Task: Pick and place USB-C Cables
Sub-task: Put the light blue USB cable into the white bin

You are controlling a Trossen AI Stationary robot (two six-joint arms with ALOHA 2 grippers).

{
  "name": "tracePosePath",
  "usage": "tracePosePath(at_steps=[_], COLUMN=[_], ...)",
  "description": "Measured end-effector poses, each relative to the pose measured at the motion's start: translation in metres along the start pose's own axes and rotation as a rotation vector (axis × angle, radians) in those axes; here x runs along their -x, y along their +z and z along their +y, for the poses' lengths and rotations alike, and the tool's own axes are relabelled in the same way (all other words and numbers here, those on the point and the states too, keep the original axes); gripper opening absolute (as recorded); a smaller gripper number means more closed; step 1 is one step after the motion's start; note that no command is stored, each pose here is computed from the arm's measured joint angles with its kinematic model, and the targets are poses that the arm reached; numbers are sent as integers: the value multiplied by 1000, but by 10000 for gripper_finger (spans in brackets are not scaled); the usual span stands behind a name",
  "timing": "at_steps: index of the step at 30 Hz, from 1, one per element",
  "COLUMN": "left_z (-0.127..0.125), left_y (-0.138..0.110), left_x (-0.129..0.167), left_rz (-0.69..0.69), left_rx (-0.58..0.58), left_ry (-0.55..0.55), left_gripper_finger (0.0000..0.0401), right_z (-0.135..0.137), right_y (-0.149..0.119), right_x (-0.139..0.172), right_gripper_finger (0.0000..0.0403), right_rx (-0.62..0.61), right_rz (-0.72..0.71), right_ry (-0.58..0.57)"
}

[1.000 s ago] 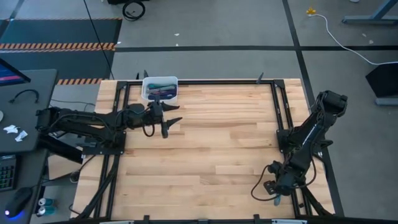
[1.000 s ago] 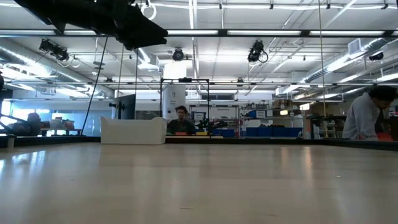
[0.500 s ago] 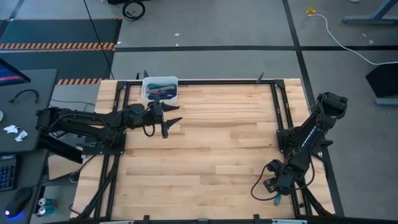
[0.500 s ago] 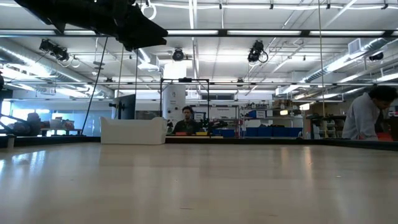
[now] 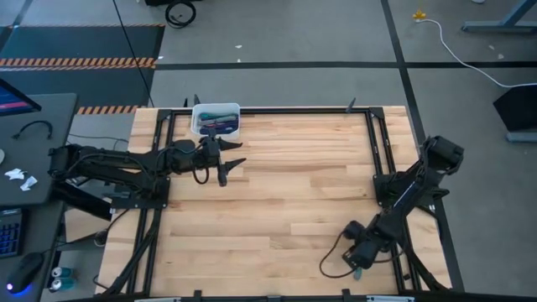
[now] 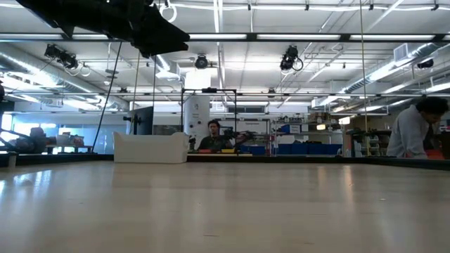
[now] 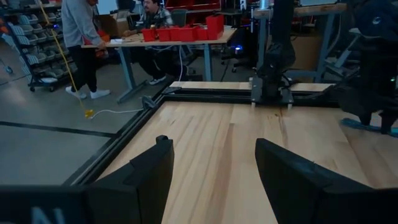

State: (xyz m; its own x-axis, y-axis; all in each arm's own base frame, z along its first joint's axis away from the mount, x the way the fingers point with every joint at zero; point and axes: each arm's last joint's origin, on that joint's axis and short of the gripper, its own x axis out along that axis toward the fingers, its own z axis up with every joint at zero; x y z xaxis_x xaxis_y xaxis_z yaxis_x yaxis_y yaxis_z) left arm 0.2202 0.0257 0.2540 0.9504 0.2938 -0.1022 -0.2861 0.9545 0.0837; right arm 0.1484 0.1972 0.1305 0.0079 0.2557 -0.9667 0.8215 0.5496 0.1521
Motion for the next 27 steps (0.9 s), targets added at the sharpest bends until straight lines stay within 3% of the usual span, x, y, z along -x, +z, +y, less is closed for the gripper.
tracePosePath(at_steps=[5, 13, 18, 20, 24, 27], left_z=[0, 0, 0, 0, 0, 0], left_y=[0, 0, -1, -1, -3, -4], left_x=[0, 0, 0, 0, 0, 0], left_rz=[0, 3, 12, 16, 32, 42], left_rx=[0, -1, -3, -3, -6, -8], left_ry=[0, 0, 0, -1, -2, -2], left_gripper_finger=[231, 231, 231, 231, 231, 231], right_z=[20, 37, 45, 49, 53, 53], right_y=[14, 30, 26, 23, 20, 21], right_x=[3, 19, 46, 51, 40, 26], right_gripper_finger=[180, 177, 171, 171, 181, 197], right_rx=[67, 139, 20, -54, -94, -97], right_rz=[-140, -271, -282, -281, -254, -251], right_ry=[101, 38, -50, -23, 15, -21])
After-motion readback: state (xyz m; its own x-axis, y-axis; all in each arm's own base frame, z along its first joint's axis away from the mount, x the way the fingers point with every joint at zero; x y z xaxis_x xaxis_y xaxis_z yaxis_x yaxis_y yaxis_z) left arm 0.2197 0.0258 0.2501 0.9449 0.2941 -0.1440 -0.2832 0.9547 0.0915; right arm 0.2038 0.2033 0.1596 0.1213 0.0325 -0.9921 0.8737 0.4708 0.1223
